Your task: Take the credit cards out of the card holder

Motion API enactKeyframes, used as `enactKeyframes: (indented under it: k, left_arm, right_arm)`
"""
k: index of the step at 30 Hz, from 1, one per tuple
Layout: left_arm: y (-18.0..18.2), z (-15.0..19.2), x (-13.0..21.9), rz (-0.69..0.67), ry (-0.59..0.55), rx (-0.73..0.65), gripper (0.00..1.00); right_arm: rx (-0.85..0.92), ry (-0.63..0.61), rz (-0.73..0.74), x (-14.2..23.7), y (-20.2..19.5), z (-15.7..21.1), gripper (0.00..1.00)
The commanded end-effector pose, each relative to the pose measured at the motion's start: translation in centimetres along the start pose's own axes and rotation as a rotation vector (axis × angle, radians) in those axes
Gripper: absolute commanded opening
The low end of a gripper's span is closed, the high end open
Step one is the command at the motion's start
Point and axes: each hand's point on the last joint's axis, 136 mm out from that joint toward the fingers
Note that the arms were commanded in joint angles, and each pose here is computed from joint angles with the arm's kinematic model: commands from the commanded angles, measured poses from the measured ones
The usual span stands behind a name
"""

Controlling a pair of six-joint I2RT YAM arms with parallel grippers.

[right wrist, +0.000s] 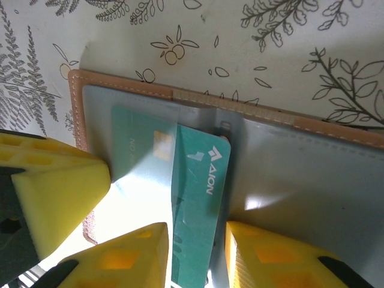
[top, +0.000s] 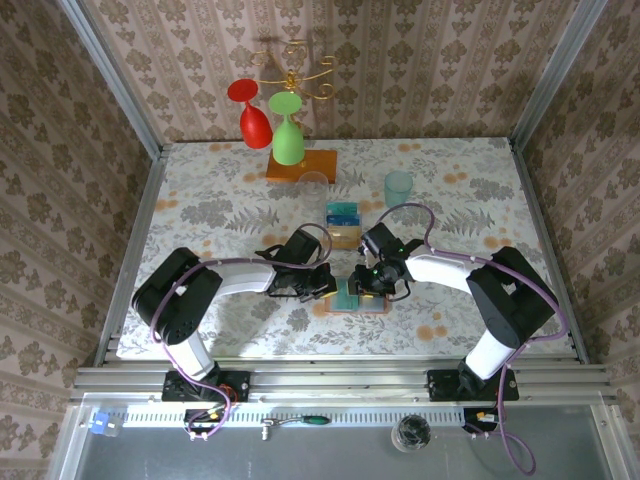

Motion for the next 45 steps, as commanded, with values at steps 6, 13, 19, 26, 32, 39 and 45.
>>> enactKeyframes:
  k: [6,13,19,26,32,39,45]
  left_arm:
    - [1.5,0.7,-0.5,-0.063,0.031,0.002,0.00]
    - [1.5,0.8,-0.6,-0.065,0.036,0.003,0.00]
    - [1.6,0.8,-0.6,-0.066,0.037,0.005,0.00]
    - [1.6,0.8,-0.6,-0.066,0.037,0.005,0.00]
    - [1.6,0.9,-0.7,-0.069,0.040,0.006,0.00]
    - [1.7,0.9,-0.7,-0.069,0.043,0.005,0.00]
    - [1.8,0.8,-0.7,-0.067,0.041,0.006,0.00]
  right_arm:
    - [-0.054,-0.008,-0.122,0.3,1.4,-0.3,0.28]
    - [-0.084,-0.017,-0.171,0.4,1.5,-0.4,0.23]
    - [-0.106,-0.016,-0.194,0.0,1.2,-0.3,0.18]
    - [-0.128,-0.024,-0.214,0.0,0.8,-0.4,0.15]
    - [-0.133,-0.035,-0.210,0.4,0.3,-0.5,0.13]
    - [-0.126,-0.043,-0.181,1.2,-0.6,-0.4,0.12]
    - [-0.118,-0.043,-0.138,1.8,-1.6,-0.1,0.12]
Point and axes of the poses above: each hand's point on the last joint's axis, 136 mm out from that joint toward the fingers, its own x axis back along the fingers, its own y axis along the line the jaws close on, z = x × y, and after that the axes turned 3 degrees about x, right-handed
